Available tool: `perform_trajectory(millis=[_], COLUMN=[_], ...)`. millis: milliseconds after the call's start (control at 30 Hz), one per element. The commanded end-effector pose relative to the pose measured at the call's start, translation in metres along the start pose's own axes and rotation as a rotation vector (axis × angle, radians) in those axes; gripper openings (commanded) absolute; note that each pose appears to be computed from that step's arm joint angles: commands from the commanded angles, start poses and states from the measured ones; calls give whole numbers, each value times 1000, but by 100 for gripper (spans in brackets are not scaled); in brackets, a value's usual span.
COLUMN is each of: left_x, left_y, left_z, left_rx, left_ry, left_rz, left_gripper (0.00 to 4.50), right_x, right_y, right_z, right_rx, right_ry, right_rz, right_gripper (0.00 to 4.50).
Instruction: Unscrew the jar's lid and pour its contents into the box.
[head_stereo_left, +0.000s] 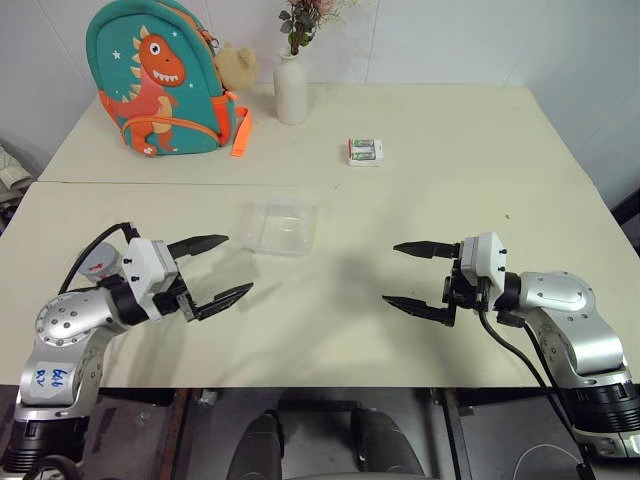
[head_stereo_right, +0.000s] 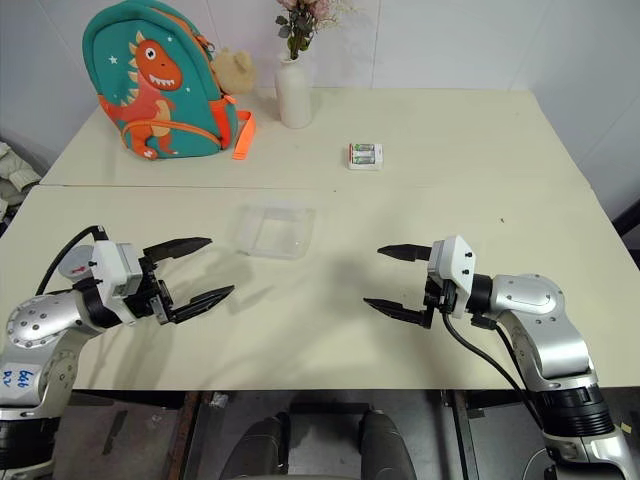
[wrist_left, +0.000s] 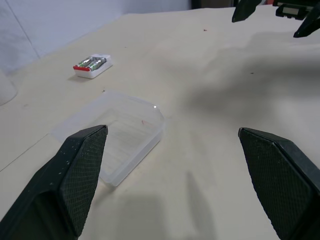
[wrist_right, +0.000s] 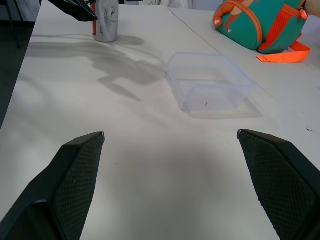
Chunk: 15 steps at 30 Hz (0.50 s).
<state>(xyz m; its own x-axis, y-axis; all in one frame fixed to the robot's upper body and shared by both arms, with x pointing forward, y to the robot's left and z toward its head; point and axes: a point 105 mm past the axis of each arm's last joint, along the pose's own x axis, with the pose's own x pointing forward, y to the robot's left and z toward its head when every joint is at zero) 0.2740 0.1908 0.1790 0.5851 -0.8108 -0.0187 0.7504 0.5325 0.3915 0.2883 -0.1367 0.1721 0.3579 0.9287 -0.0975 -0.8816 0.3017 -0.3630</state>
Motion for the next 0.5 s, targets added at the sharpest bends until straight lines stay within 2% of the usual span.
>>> perform_trajectory(millis=[33, 300, 500], left_x=[0, -14, -45], left_y=[-4, -11, -18], left_z=[9, 5, 0], left_rx=[43, 32, -3], left_ry=[-13, 11, 14], left_rz=[3, 142, 528], left_gripper=[447, 447, 447], right_x=[5, 22, 33], right_y=[-5, -11, -12], right_z=[8, 9, 12], right_rx=[-45, -45, -52], right_ry=[-32, -63, -93], right_rz=[10, 80, 135], right_gripper=[450, 450, 450])
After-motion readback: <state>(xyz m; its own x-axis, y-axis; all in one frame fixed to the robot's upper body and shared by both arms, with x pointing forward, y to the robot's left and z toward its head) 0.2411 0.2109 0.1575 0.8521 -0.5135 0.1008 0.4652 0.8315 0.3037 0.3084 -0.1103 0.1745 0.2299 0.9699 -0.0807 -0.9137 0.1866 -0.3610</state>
